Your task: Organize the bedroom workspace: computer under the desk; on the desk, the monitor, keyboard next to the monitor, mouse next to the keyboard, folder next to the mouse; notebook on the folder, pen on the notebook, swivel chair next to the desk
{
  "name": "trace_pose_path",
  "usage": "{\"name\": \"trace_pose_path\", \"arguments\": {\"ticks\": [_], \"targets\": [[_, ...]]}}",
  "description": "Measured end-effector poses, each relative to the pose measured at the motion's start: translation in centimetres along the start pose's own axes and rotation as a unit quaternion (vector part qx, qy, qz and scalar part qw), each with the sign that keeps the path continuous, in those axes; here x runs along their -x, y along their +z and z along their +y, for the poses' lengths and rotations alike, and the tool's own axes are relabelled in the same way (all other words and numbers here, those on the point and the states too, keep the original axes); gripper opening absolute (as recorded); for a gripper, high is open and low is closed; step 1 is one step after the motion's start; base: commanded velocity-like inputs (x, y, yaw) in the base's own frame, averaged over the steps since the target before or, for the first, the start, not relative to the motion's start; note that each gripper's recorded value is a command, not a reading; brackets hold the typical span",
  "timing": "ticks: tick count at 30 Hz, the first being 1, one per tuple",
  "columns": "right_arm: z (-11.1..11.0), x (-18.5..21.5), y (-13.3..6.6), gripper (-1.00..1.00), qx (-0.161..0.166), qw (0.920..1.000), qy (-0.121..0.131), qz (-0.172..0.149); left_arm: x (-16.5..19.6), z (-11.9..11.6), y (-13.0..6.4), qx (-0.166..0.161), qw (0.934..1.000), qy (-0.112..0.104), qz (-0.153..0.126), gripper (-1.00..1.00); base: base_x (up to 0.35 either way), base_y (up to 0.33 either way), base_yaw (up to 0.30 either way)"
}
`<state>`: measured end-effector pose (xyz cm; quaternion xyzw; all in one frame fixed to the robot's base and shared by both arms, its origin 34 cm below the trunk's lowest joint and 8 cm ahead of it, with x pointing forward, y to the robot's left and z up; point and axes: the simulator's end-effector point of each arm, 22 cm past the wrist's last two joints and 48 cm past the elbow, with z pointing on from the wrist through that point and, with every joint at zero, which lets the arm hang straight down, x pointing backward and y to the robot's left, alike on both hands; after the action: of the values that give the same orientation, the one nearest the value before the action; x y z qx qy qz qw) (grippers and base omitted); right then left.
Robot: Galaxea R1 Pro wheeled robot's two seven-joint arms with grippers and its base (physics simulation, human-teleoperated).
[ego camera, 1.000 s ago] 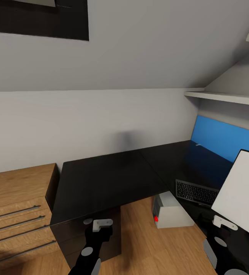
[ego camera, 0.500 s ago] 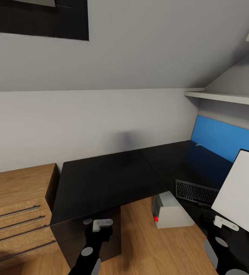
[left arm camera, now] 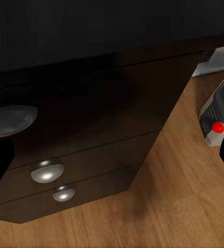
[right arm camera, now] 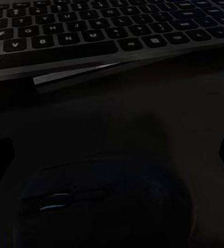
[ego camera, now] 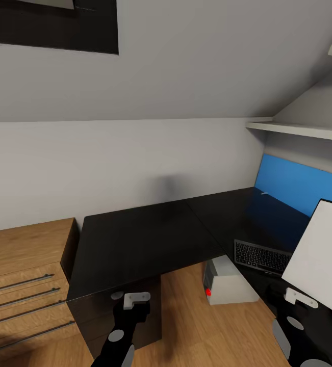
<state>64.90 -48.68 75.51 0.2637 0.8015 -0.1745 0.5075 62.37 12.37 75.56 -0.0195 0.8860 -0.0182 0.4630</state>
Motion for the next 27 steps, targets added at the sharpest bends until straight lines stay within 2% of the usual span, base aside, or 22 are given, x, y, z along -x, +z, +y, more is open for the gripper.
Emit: {"name": "trace_pose_path", "arguments": {"ticks": [13,27], "targets": [[0.0,-0.1,0.0,1.0,0.0,1.0,-0.001,0.001,0.1,-0.3,-0.1,-0.003,1.0,0.002,-0.001,1.0,0.0,0.0,0.0],[0.0,-0.9,0.0,1.0,0.001,0.9998,-0.005,0.02,0.1,-1.2,-0.2,-0.012,0.9999,0.011,-0.003,1.0,0.0,0.0,0.0]]}}
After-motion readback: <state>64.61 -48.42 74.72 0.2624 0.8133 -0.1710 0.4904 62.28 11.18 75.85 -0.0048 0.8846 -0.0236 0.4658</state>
